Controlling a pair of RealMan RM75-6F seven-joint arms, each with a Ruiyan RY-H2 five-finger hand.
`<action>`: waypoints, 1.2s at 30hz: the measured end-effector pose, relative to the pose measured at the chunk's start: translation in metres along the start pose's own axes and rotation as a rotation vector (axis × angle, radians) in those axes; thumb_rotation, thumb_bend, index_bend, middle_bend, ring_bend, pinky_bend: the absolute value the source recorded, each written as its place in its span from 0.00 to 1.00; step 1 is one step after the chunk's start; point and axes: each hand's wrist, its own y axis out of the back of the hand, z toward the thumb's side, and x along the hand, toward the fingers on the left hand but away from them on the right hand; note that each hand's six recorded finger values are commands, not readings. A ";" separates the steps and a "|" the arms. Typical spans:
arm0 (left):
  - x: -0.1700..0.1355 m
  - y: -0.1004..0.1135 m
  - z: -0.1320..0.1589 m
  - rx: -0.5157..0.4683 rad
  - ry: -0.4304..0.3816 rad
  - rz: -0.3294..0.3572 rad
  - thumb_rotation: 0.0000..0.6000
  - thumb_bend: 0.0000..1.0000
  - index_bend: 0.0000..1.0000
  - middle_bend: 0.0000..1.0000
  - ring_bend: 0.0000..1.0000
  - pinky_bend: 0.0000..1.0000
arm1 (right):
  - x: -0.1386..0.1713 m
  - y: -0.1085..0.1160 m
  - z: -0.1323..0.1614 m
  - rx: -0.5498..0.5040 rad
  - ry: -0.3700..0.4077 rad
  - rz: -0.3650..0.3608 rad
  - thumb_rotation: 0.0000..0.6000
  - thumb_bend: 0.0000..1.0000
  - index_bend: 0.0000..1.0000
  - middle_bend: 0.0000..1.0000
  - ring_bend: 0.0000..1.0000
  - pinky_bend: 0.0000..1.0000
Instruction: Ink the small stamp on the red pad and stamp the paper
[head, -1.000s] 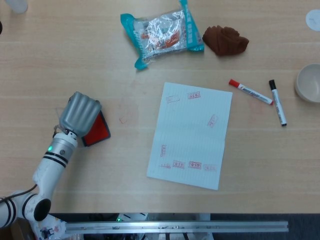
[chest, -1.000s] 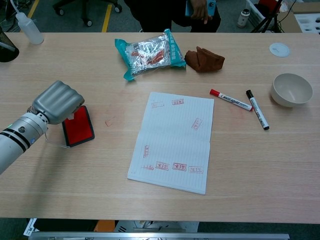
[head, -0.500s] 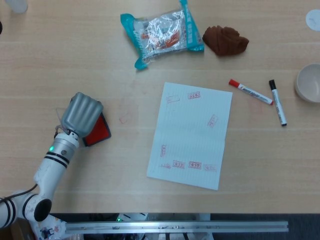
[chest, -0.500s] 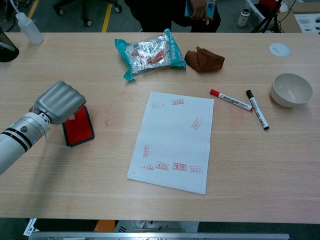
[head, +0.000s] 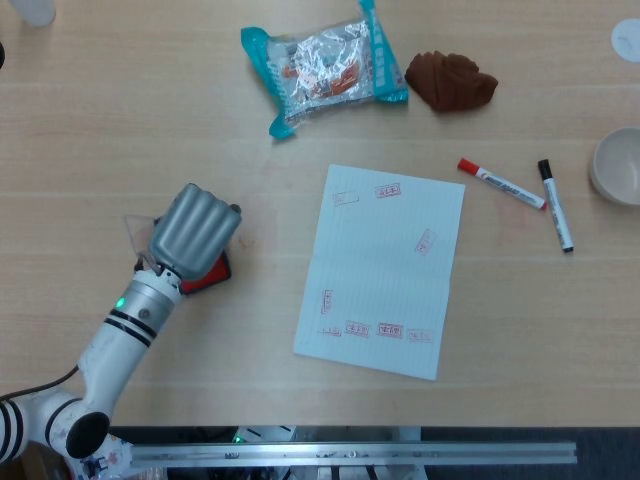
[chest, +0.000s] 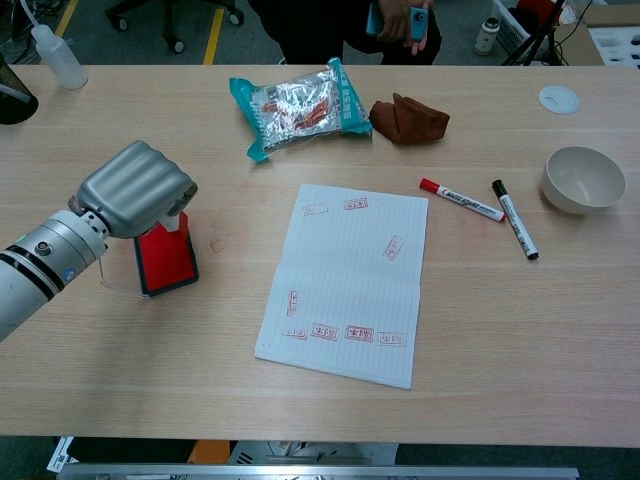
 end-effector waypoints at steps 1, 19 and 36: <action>0.000 0.005 0.005 -0.002 -0.013 0.010 1.00 0.27 0.63 1.00 1.00 1.00 | 0.000 0.000 0.000 0.000 0.000 0.000 1.00 0.21 0.20 0.33 0.18 0.19; 0.005 0.052 0.105 0.008 -0.220 0.118 1.00 0.27 0.63 1.00 1.00 1.00 | 0.002 0.003 -0.007 0.007 -0.014 -0.002 1.00 0.21 0.20 0.33 0.18 0.19; 0.029 0.036 0.128 0.083 -0.216 0.097 1.00 0.27 0.63 1.00 1.00 1.00 | 0.002 0.003 -0.010 0.012 -0.023 0.001 1.00 0.21 0.20 0.33 0.18 0.19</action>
